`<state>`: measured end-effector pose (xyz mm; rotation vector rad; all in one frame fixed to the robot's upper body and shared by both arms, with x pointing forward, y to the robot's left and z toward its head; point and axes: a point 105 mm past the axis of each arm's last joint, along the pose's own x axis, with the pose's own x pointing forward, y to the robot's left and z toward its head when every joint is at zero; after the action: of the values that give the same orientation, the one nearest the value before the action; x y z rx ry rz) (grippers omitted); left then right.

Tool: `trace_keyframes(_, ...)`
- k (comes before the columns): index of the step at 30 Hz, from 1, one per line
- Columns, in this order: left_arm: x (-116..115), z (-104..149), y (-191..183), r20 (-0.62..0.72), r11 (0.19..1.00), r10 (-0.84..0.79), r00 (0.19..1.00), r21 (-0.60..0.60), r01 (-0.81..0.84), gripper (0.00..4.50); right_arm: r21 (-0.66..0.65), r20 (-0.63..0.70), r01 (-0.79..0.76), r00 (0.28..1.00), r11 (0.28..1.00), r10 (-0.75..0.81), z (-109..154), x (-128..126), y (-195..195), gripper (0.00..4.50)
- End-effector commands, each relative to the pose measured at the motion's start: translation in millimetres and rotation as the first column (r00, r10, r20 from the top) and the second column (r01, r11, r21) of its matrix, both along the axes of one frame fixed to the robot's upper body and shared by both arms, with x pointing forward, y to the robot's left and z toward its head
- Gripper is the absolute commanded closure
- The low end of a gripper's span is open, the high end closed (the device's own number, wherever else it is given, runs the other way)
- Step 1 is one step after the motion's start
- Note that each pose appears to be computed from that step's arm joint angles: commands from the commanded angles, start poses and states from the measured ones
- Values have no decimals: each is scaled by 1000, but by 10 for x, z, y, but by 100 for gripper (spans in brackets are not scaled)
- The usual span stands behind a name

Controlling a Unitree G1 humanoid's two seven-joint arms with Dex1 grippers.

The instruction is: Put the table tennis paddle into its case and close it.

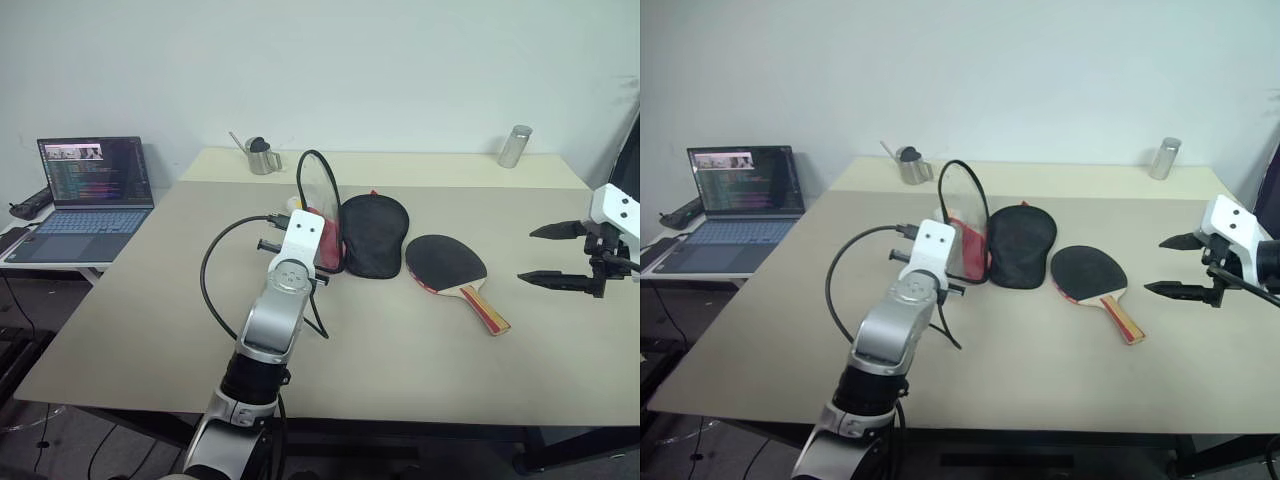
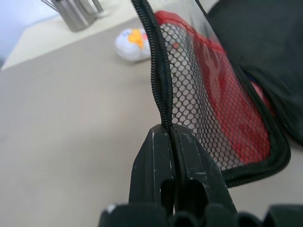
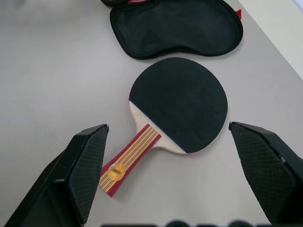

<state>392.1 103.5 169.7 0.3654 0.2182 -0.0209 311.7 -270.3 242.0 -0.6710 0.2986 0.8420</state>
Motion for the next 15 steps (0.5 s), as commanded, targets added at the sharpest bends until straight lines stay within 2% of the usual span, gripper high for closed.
trace_keyframes(1,-61,97,-180,26,996,-84,996,-24,85,448,-2,47,-27,999,1000,27,110,0,55,0)
trace_keyframes(7,-145,51,-345,4,986,-163,987,-43,163,448,-4,49,-35,998,999,35,119,-12,74,0)
trace_keyframes(15,-200,12,-308,-13,990,-135,991,-50,134,448,-12,46,-32,998,999,32,128,-26,60,0)
